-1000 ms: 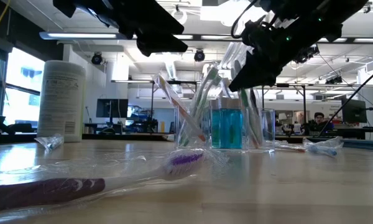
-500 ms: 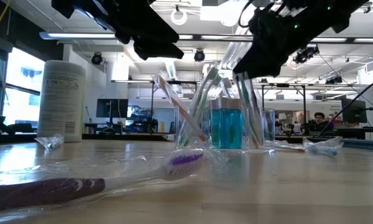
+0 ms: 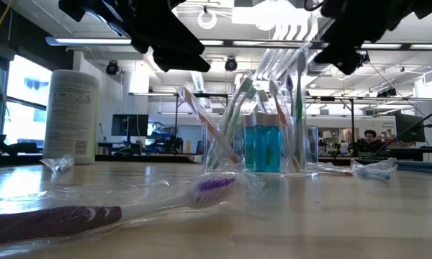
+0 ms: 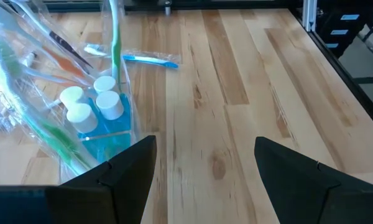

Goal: Pick & Place toothbrushing station
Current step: Put the green toothbrush into the transparent organizer, then put the blue toothbrush into the transparent organizer

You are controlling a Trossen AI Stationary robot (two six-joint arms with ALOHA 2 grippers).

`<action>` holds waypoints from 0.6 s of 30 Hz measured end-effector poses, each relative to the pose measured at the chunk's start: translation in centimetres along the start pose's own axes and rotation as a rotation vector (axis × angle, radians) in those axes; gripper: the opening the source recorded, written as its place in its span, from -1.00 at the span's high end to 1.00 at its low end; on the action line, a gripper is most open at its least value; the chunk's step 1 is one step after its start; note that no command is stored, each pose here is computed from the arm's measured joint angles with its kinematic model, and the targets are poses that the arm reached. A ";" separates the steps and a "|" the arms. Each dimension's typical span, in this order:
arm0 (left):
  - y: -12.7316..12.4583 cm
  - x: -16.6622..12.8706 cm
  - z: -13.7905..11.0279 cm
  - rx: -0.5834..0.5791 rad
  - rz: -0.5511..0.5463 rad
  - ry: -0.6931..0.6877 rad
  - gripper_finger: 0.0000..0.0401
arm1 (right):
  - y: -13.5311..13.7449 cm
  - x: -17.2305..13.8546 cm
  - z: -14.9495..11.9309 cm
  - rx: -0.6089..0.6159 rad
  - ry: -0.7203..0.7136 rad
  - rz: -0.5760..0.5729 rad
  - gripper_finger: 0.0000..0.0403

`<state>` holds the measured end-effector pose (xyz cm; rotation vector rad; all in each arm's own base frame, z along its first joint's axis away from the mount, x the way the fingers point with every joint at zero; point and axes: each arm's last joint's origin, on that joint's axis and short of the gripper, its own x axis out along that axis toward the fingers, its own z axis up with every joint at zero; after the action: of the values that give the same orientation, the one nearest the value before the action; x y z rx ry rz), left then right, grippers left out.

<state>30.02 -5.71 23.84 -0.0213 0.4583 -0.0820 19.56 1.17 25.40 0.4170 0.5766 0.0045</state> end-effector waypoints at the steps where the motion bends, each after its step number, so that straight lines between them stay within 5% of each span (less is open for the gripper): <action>1: 0.0 0.0 0.0 0.000 0.000 0.002 -0.33 | 0.1 -0.4 -0.1 0.021 0.014 0.030 0.07; 8: 0.0 0.0 -0.1 0.001 0.000 0.006 -0.33 | 0.0 -1.6 -0.2 0.125 0.015 0.055 0.12; 12: 0.0 0.0 -0.1 0.001 0.001 0.012 -0.33 | -0.2 -1.7 -1.2 0.222 0.141 0.068 0.16; 18: 0.0 0.0 -0.2 0.003 0.002 0.024 -0.33 | -1.6 -1.6 -4.1 0.429 0.389 -0.250 0.19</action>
<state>29.92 -5.69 23.63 -0.0169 0.4821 -0.0809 15.88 1.09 22.56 0.7664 1.0170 -0.2876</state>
